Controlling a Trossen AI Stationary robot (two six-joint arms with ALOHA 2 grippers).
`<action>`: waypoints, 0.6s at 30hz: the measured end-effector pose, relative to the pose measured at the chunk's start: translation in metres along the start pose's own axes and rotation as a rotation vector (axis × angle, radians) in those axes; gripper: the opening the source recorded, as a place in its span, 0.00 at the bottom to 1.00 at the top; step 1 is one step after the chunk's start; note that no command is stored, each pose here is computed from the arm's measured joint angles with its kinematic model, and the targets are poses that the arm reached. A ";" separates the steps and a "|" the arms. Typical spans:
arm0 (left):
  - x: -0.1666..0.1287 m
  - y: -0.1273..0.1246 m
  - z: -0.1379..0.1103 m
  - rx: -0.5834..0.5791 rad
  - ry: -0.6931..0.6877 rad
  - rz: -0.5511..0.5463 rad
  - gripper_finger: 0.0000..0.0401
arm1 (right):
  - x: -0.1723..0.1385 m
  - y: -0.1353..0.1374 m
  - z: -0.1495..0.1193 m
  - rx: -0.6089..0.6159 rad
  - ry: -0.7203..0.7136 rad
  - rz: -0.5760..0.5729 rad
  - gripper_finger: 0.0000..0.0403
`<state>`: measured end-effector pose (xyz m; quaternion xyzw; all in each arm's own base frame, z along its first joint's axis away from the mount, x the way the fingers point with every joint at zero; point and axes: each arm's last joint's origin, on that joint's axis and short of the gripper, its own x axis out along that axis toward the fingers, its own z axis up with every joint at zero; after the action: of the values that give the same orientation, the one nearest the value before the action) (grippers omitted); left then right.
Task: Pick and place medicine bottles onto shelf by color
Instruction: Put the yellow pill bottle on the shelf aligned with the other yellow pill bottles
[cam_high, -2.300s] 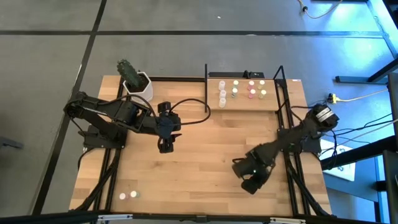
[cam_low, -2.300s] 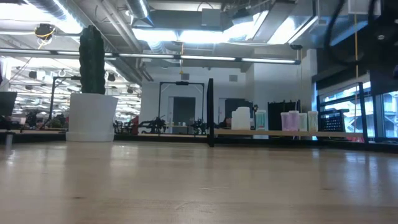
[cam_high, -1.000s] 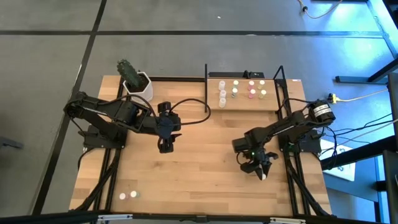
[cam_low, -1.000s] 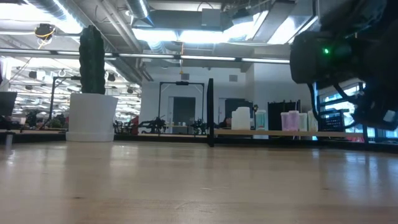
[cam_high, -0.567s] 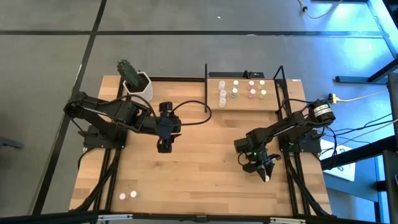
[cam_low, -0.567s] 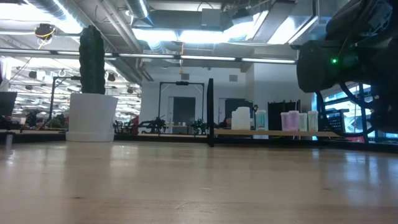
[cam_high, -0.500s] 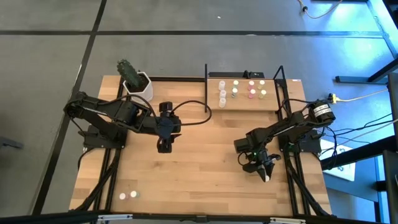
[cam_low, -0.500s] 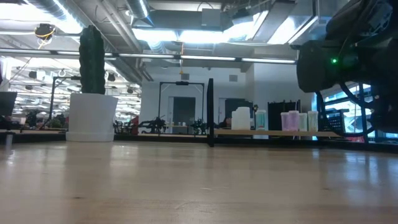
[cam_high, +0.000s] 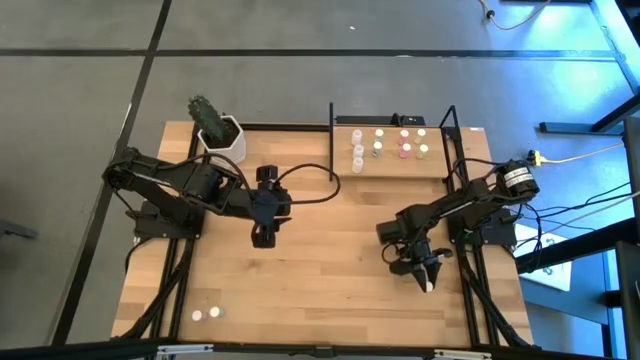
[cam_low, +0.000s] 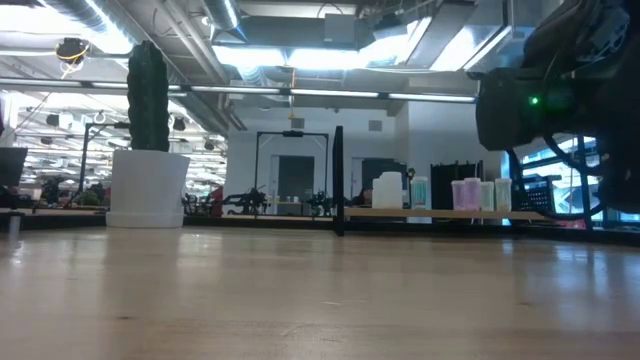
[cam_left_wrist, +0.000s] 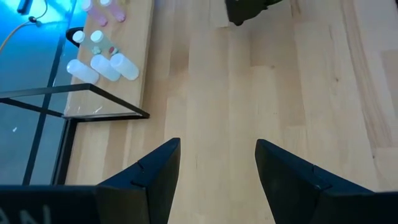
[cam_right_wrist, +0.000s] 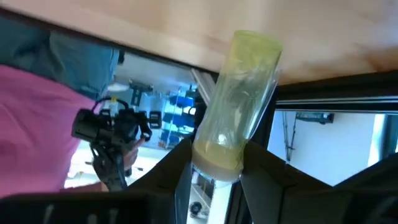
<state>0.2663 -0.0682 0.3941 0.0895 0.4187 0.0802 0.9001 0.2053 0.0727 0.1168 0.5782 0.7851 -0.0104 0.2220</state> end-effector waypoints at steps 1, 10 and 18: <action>0.000 0.000 0.000 0.000 0.000 -0.003 0.50 | 0.000 -0.002 0.001 0.017 -0.005 0.003 0.29; 0.000 0.000 0.000 -0.003 0.001 -0.005 0.50 | 0.000 -0.013 0.008 0.054 -0.009 0.014 0.29; 0.000 0.000 0.000 -0.007 0.001 -0.005 0.50 | 0.004 -0.024 0.012 0.067 -0.006 0.010 0.29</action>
<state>0.2663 -0.0682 0.3940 0.0853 0.4193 0.0792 0.9004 0.1869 0.0646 0.0988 0.5890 0.7807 -0.0374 0.2052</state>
